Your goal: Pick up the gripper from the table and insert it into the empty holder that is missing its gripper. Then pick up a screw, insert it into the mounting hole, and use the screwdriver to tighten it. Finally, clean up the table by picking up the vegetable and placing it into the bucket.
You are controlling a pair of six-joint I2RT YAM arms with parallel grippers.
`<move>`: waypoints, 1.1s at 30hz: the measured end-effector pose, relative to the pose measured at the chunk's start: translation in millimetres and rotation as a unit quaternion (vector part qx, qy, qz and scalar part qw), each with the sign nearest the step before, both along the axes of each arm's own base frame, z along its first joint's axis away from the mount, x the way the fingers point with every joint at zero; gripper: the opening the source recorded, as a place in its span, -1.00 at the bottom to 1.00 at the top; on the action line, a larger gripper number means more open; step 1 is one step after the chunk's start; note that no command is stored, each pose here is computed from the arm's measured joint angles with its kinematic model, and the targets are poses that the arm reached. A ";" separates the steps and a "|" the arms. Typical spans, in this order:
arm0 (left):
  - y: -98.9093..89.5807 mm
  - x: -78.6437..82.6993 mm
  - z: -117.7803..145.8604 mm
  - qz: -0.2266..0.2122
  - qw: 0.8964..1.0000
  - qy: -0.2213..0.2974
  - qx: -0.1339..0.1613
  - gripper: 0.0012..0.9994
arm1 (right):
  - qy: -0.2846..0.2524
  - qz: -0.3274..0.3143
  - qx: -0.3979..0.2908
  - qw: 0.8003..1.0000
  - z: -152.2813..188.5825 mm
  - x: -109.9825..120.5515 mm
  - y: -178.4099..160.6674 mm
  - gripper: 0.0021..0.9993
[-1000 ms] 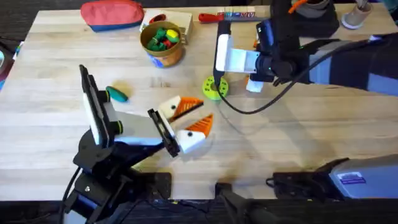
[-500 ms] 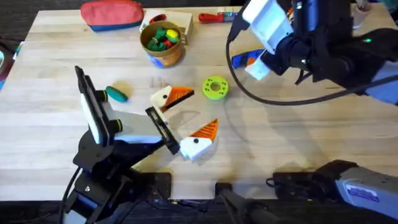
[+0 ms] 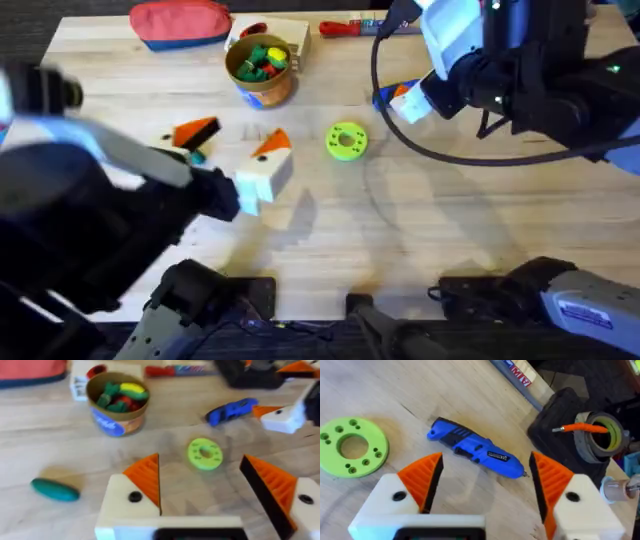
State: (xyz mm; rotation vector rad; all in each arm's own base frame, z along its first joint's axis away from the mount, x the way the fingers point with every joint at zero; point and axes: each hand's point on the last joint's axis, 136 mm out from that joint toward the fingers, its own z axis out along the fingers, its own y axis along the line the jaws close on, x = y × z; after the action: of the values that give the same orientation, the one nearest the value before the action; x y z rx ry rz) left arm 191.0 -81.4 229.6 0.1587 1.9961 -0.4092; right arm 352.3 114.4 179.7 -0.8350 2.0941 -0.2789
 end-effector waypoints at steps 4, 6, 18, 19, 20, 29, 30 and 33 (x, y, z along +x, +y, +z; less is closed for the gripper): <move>22.5 10.9 -2.2 0.069 0.990 0.096 0.073 0.97 | 0.000 0.007 0.003 1.000 0.0 -2.1 6.3 0.98; 19.5 23.4 1.2 0.076 0.987 0.117 0.086 0.97 | 0.000 0.010 0.003 1.000 0.0 -2.8 8.4 0.98; 63.7 54.3 -42.1 0.225 0.932 0.279 0.049 0.97 | 0.001 0.012 0.003 1.000 0.0 -3.3 9.9 0.98; 73.2 56.8 -48.2 0.246 0.923 0.294 0.035 0.97 | 0.001 0.012 0.003 1.000 0.0 -3.3 9.9 0.98; 83.7 58.6 -54.8 0.268 0.912 0.311 0.022 0.97 | 0.001 0.012 0.003 1.000 0.0 -3.4 9.9 0.98; 165.6 60.7 -102.0 0.424 0.812 0.394 -0.073 0.97 | 0.001 0.013 0.004 1.000 0.1 -3.4 10.1 0.99; 170.8 61.0 -106.6 0.435 0.803 0.399 -0.081 0.97 | 0.001 0.013 0.004 1.000 0.0 -3.4 10.1 0.98; 179.7 62.0 -120.5 0.456 0.780 0.417 -0.098 0.97 | 0.001 0.013 0.004 1.000 -0.1 -3.4 10.1 0.98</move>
State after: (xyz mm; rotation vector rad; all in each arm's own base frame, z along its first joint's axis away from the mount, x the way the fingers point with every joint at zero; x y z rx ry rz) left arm 253.0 98.3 109.1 -1.2996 2.5393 -0.0127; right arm 348.9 124.5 179.6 -0.8570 2.0834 -0.2572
